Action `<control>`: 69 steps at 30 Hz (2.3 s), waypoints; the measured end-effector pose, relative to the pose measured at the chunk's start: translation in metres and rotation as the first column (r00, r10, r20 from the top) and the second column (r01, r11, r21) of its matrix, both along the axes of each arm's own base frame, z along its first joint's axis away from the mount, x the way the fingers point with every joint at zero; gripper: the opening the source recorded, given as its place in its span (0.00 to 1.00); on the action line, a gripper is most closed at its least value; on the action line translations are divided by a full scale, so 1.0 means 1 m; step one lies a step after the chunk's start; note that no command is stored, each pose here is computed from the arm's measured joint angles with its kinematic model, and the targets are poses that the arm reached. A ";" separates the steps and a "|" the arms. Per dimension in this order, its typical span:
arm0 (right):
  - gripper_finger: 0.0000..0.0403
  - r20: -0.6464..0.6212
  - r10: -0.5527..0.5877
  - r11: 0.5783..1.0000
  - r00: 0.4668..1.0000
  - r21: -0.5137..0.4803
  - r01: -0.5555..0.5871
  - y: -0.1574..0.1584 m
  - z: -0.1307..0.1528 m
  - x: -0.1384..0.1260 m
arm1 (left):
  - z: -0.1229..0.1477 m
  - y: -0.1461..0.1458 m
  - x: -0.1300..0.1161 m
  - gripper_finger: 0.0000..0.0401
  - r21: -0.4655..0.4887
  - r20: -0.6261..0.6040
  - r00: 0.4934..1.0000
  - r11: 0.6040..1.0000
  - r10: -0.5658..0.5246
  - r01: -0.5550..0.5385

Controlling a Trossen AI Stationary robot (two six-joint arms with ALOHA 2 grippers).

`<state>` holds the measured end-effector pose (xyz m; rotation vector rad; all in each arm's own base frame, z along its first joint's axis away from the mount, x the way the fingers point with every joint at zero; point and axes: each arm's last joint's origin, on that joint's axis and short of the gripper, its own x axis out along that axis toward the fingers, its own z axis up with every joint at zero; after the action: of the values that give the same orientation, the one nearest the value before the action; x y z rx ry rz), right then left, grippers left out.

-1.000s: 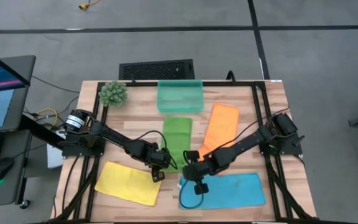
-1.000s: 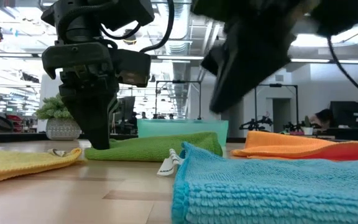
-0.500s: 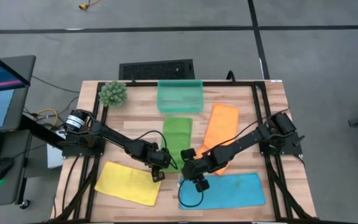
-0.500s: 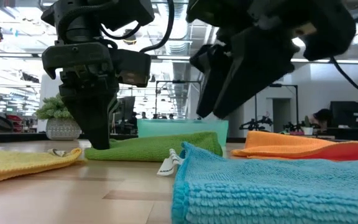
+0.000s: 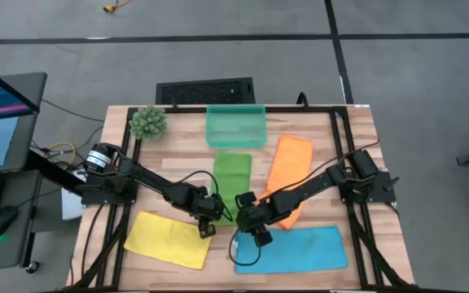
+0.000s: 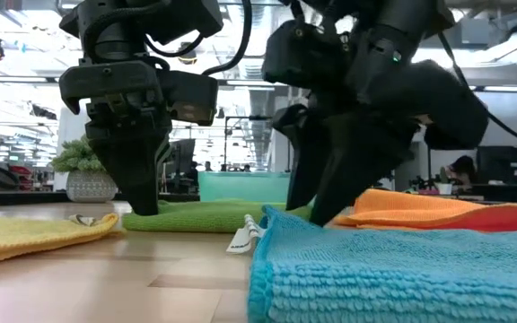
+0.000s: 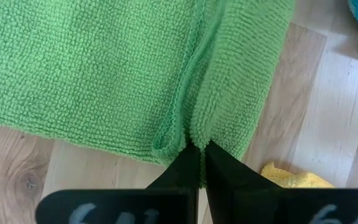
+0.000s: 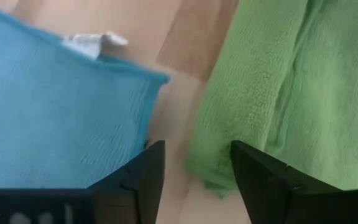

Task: Roll microfiber towels into tight, uniform cylinder then place into a basket
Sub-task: Roll the green towel

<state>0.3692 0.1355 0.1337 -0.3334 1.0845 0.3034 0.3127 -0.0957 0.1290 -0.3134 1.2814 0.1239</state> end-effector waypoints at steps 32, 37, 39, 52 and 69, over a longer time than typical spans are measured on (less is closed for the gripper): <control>0.02 -0.038 -0.112 0.985 0.993 0.125 0.116 -0.010 -0.003 0.005 | 0.013 -0.006 0.007 0.00 0.036 0.007 0.996 0.996 -0.084 0.084; 0.04 -0.044 -0.128 0.982 0.991 0.135 0.133 -0.010 -0.003 0.005 | 0.017 -0.012 0.006 0.00 0.085 -0.002 0.991 0.987 -0.136 0.136; 0.03 -0.045 -0.131 0.981 0.990 0.136 0.136 -0.010 -0.003 0.005 | 0.022 -0.013 0.007 0.00 0.126 -0.014 0.988 0.980 -0.153 0.154; 0.02 -0.057 -0.134 0.976 0.989 0.163 0.142 -0.009 -0.003 0.005 | 0.045 -0.033 0.007 0.00 0.283 -0.056 0.942 0.899 -0.331 0.333; 0.03 -0.060 -0.138 0.975 0.989 0.166 0.146 -0.007 -0.003 0.004 | 0.045 -0.022 0.008 0.10 0.285 -0.085 0.938 0.894 -0.337 0.347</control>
<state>0.3731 0.1285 0.1307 -0.0957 1.1157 0.2750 0.3211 -0.1180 0.1742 0.1760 1.3116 0.0184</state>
